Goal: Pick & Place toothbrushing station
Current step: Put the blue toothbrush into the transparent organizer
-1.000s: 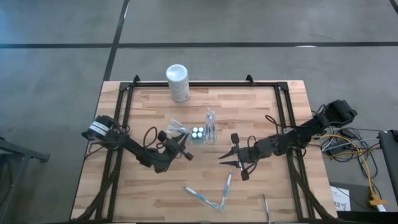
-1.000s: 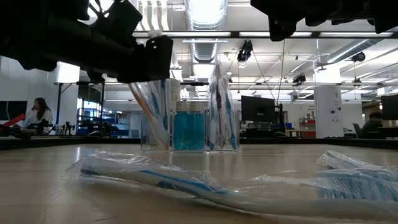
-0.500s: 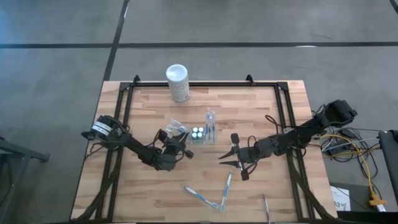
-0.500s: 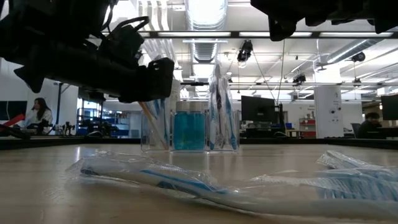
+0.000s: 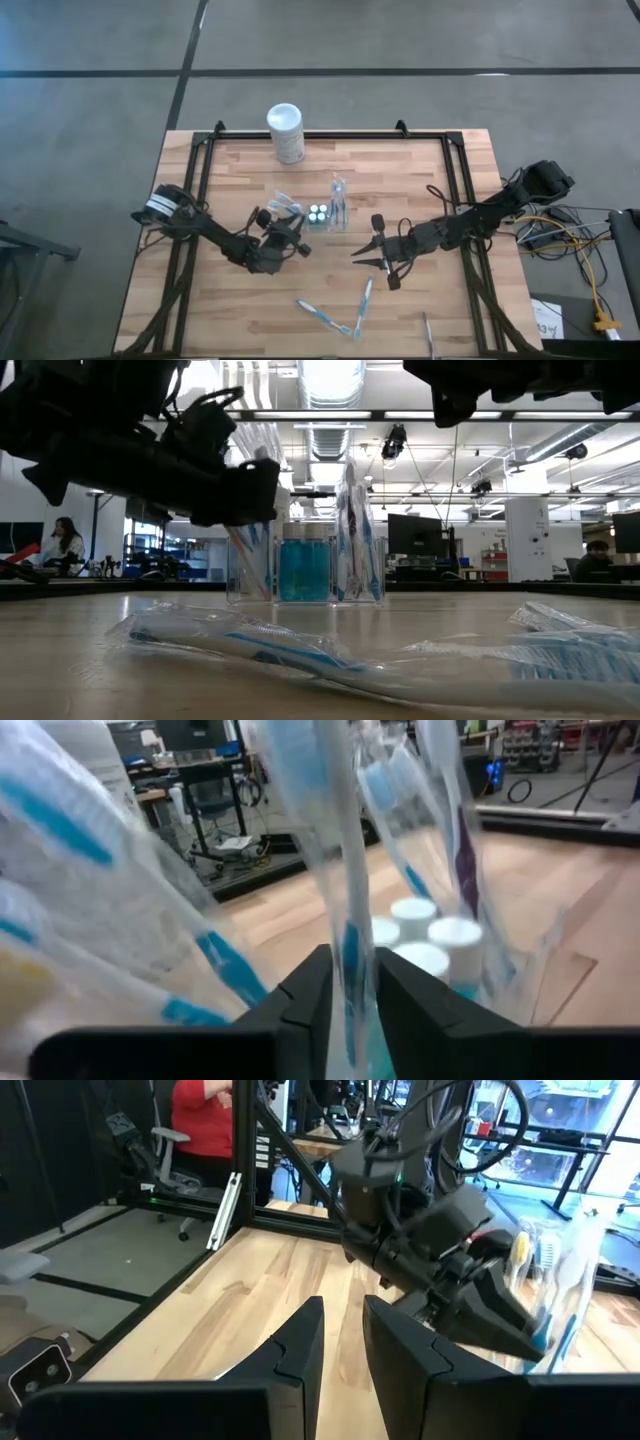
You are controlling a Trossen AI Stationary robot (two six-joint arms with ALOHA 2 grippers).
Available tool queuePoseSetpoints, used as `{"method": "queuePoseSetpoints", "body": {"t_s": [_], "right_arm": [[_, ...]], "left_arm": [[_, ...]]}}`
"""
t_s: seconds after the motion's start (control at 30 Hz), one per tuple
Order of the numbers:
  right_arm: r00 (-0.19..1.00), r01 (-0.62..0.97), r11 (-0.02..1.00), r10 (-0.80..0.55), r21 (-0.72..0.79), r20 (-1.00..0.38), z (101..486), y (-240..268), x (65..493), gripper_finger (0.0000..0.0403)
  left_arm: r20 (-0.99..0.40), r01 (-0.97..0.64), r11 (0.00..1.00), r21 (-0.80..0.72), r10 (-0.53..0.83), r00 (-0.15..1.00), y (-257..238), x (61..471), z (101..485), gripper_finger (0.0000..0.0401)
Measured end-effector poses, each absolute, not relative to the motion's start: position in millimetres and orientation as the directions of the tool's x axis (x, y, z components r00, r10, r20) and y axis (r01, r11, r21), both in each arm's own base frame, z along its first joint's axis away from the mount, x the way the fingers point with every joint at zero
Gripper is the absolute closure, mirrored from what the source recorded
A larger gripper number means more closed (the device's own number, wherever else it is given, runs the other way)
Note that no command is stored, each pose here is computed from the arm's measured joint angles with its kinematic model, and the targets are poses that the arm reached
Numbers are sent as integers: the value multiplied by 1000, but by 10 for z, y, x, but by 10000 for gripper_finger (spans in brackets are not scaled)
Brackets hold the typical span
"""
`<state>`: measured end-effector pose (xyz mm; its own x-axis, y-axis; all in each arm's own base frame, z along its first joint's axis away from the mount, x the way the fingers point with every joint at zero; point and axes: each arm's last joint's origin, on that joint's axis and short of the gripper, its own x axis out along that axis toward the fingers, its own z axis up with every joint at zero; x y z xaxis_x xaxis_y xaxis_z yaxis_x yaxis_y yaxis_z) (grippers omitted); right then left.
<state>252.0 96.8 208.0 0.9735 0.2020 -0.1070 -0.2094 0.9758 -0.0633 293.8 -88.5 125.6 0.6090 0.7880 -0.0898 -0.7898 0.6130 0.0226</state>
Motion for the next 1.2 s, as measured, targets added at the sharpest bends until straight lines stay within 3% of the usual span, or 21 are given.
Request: {"method": "queuePoseSetpoints", "body": {"t_s": [0.47,0.67,0.93,1.03,1.2], "right_arm": [[973,-209,976,201,-64,-111,2068,964,2517,335],[973,-209,977,202,-52,-113,2064,965,2514,335],[973,-207,976,200,-59,-114,2058,962,2512,335],[974,-206,976,199,-64,-108,2064,962,2513,335],[974,-206,977,199,-56,-105,2067,963,2513,335]], "left_arm": [[-34,-728,678,101,733,679,-1124,2833,1784,289],[8,-717,685,129,723,691,-1291,2572,2224,289],[42,-635,768,82,634,773,-1411,2147,2691,290],[31,-615,782,101,615,788,-1368,2157,2639,310],[15,-613,774,159,619,786,-1358,2172,2574,378]]}}
